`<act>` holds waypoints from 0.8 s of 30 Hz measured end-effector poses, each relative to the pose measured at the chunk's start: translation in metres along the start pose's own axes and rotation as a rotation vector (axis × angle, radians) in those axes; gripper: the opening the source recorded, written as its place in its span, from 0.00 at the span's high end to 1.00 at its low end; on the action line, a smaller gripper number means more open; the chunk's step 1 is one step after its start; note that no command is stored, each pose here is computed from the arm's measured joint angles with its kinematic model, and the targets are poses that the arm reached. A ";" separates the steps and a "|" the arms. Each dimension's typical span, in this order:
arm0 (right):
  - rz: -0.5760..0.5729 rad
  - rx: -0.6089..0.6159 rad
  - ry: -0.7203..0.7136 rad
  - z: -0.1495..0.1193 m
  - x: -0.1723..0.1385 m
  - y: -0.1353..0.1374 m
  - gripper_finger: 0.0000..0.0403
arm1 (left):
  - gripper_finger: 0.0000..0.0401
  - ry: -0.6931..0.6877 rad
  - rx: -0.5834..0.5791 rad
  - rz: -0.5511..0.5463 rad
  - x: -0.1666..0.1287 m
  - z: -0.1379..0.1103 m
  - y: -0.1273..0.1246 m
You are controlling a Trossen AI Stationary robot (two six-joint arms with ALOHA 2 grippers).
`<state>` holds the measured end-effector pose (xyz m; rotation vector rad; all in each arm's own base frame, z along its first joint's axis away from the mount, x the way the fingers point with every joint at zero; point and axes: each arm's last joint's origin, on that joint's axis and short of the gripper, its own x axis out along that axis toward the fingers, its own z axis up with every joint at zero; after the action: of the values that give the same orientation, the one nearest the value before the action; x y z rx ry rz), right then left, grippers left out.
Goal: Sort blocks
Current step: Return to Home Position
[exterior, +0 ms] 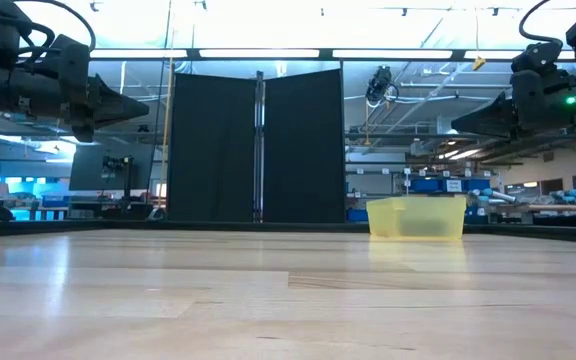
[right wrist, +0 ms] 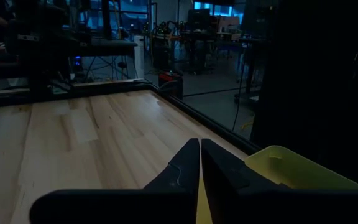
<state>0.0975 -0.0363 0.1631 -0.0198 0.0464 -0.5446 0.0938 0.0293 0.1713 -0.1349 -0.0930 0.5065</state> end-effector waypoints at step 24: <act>0.001 0.000 0.000 0.000 0.000 0.000 0.94 | 0.98 0.000 0.000 0.000 0.000 0.000 0.000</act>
<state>0.0975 -0.0363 0.1631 -0.0196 0.0462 -0.5441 0.0938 0.0293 0.1713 -0.1350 -0.0927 0.5063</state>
